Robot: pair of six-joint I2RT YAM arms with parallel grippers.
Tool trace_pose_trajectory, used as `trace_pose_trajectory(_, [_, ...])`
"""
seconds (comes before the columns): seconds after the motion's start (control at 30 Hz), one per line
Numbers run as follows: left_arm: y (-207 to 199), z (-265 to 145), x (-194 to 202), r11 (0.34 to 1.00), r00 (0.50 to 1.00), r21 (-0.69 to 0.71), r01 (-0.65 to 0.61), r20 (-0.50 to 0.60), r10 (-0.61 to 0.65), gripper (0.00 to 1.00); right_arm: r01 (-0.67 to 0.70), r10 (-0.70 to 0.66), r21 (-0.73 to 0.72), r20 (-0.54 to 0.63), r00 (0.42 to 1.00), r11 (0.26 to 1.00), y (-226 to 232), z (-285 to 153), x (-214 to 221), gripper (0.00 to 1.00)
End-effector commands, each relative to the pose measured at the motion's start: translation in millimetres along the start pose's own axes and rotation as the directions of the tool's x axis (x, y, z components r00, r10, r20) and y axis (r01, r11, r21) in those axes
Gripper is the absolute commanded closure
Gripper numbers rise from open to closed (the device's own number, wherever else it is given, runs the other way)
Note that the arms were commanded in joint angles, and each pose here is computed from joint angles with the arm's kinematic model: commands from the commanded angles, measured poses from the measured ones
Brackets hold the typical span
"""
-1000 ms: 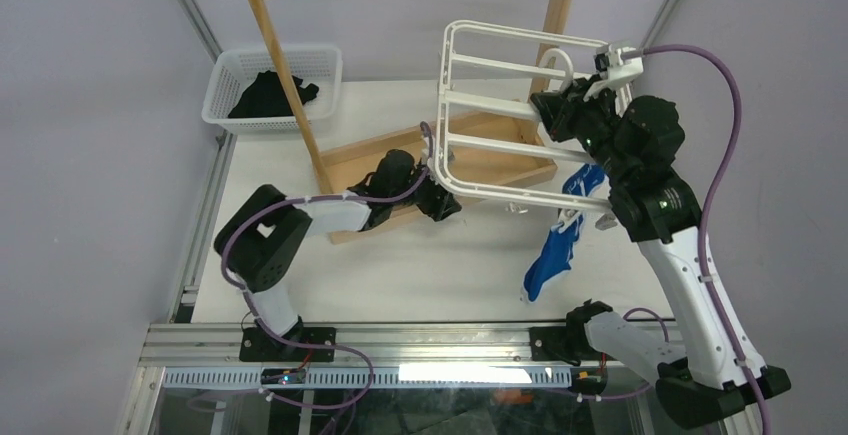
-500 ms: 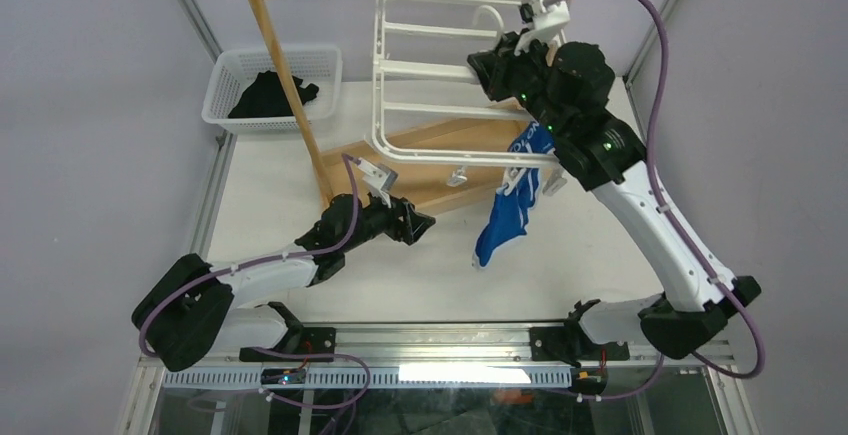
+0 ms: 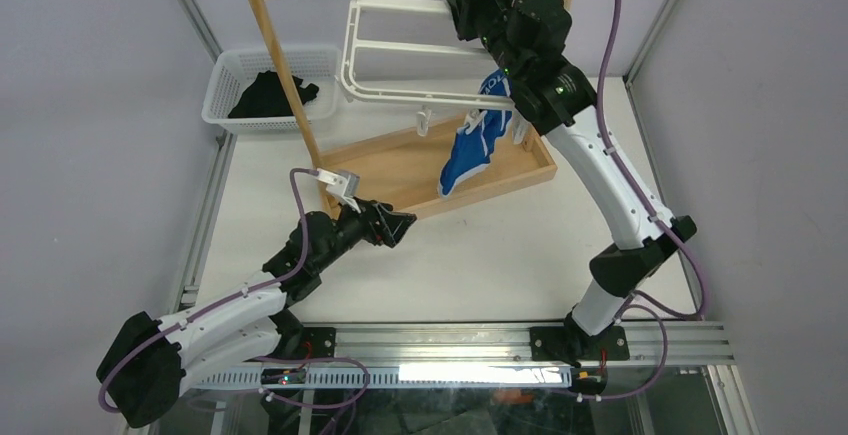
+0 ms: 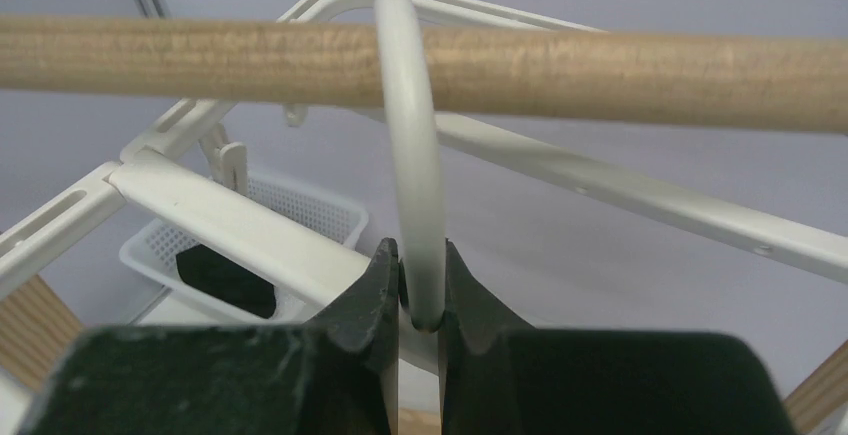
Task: Clip the underwear to the hanger
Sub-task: Place the hanger at the clothesline.
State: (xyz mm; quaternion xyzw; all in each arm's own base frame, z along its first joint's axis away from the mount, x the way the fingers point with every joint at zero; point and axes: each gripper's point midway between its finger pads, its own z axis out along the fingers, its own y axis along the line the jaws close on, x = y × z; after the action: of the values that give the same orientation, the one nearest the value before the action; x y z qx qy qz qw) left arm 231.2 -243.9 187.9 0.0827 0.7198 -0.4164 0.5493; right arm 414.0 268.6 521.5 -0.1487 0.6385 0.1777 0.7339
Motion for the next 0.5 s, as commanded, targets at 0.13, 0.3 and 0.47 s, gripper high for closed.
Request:
trace_pose_trajectory(0.13, [-1,1,3,0.998,0.997,-0.036,0.058,-0.050,-0.060,0.18,-0.005,-0.017,0.057,0.374,0.927,0.998,-17,6,-127,1.00])
trace_pose_trajectory(0.3, [-1,-6,0,0.998,0.998,-0.037,0.048,-0.036,-0.049,0.14,-0.021,-0.007,0.069,0.385,0.923,0.997,-26,25,-123,1.00])
trace_pose_trajectory(0.47, [2,-12,-3,0.998,0.999,-0.056,0.039,-0.025,-0.041,0.07,-0.030,0.004,0.070,0.346,0.938,0.997,-29,45,-98,1.00])
